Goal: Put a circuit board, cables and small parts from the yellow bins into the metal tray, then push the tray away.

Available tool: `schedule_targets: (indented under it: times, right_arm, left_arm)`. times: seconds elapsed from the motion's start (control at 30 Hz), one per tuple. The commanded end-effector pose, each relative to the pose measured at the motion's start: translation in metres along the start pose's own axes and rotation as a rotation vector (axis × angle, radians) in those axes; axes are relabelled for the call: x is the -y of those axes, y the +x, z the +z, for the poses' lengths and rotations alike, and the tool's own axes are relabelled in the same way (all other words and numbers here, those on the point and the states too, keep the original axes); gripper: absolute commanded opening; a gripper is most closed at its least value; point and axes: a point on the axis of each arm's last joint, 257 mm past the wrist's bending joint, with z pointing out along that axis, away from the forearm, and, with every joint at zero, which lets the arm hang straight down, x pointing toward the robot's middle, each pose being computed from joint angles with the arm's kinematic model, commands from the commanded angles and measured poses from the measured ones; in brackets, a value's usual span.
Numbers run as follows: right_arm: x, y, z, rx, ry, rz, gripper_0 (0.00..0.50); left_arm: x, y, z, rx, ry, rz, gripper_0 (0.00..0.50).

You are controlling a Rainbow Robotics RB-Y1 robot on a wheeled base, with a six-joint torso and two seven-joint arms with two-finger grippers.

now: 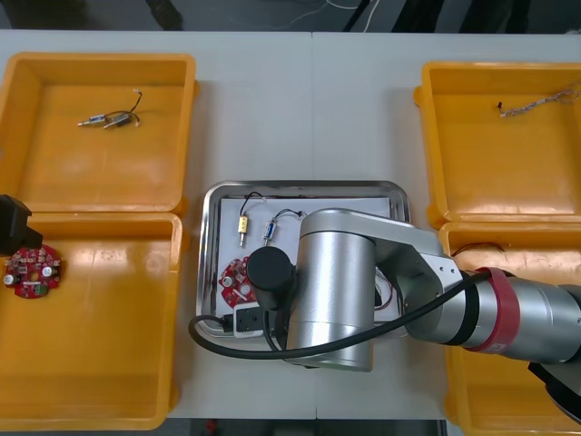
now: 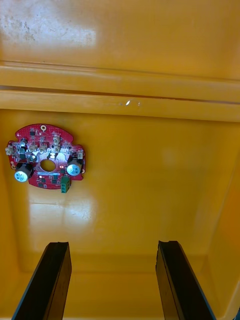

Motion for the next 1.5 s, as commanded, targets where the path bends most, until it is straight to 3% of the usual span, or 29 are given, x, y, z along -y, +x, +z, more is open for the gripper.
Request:
schedule_targets:
  times: [0.03,0.77,1.5]
  right_arm:
    - [-0.003,-0.02,-0.005,0.037,0.032,-0.022,0.5]
    - [-0.018,-0.014,0.019,0.007,0.053,-0.005,0.5]
    - [-0.01,-0.018,0.033,-0.004,0.087,0.02,0.5]
  left_arm:
    - [-0.017,-0.002,-0.013,0.02,-0.053,0.087,0.5]
    - [-0.017,-0.002,-0.013,0.02,-0.053,0.087,0.5]
    - [-0.017,-0.002,-0.013,0.02,-0.053,0.087,0.5]
